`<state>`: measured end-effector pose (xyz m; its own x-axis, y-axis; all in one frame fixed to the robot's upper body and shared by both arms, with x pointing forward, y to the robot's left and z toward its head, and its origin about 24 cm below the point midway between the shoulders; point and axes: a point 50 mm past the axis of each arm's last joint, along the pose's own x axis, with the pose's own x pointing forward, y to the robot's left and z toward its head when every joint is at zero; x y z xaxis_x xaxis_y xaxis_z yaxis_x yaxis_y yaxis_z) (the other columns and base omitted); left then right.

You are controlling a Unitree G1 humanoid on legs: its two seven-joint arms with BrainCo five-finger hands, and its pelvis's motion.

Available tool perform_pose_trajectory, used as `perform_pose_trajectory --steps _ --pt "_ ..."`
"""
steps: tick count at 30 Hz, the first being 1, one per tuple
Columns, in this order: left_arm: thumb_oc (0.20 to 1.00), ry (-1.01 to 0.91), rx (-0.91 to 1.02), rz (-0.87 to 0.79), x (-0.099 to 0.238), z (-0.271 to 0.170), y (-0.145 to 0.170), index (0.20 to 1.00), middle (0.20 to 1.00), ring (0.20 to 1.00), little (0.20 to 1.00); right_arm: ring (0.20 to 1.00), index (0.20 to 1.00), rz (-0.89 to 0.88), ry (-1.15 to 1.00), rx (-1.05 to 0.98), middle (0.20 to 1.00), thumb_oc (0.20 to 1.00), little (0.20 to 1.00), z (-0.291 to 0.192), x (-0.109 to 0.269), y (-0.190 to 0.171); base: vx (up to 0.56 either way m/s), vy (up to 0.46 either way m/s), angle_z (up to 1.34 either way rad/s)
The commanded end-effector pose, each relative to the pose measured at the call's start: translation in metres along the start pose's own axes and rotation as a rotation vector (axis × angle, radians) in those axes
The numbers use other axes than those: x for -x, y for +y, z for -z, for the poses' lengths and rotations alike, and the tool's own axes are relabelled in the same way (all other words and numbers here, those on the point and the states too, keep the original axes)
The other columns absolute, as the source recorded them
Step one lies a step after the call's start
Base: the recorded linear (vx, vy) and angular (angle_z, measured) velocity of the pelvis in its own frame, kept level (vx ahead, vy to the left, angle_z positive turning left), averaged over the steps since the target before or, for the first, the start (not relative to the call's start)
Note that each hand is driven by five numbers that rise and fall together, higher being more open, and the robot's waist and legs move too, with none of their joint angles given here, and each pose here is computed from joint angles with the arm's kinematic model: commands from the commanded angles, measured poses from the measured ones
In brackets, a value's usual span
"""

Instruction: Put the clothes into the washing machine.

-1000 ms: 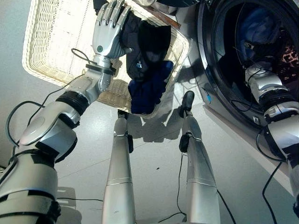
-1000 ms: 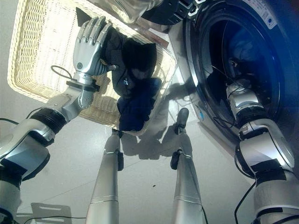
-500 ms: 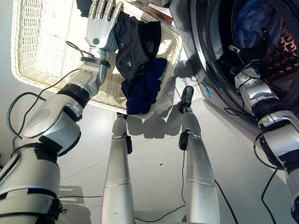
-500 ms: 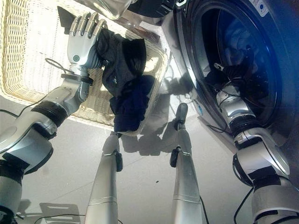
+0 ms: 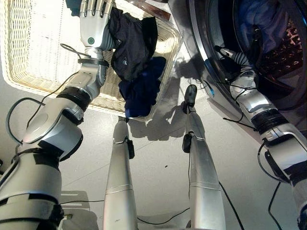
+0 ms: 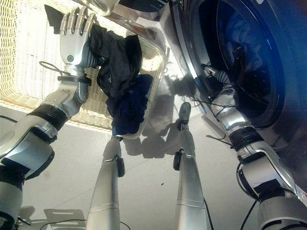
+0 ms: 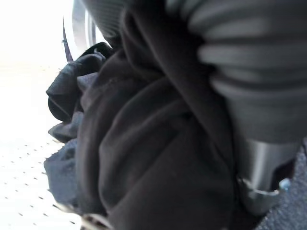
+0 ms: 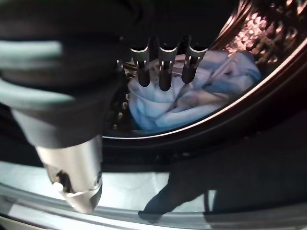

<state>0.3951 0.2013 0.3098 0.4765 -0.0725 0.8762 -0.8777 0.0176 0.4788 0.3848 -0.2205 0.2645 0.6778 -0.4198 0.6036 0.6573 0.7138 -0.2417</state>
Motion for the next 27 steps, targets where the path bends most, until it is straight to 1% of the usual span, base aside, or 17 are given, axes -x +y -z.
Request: perform_pose_trajectory --steps 1,6,12,22,27 --pt "1.000 0.217 0.027 -0.099 0.003 0.037 0.009 1.000 1.000 1.000 1.000 1.000 1.000 0.051 -0.085 -0.001 1.000 1.000 1.000 -0.013 0.000 -0.006 0.00 0.000 0.00" --pt "1.000 0.220 0.105 -0.291 0.004 0.033 0.020 1.000 1.000 1.000 1.000 1.000 1.000 0.068 -0.086 0.000 1.000 1.000 1.000 -0.012 0.003 -0.006 0.00 -0.017 -0.02" --pt "1.000 0.213 0.178 -0.377 0.010 0.023 0.019 1.000 1.000 1.000 1.000 1.000 1.000 0.078 -0.087 0.000 1.000 1.000 1.000 -0.012 0.007 -0.004 0.00 -0.005 -0.01" --pt "1.000 0.223 0.220 -0.361 0.028 0.020 0.010 1.000 1.000 1.000 1.000 1.000 1.000 0.083 -0.079 0.004 1.000 1.000 1.000 -0.006 0.014 -0.005 0.00 0.000 0.00" --pt "1.000 0.245 0.268 -0.263 0.029 0.021 0.004 1.000 1.000 1.000 1.000 1.000 1.000 0.078 -0.081 0.004 1.000 1.000 1.000 -0.003 0.015 -0.005 0.00 0.000 0.00"
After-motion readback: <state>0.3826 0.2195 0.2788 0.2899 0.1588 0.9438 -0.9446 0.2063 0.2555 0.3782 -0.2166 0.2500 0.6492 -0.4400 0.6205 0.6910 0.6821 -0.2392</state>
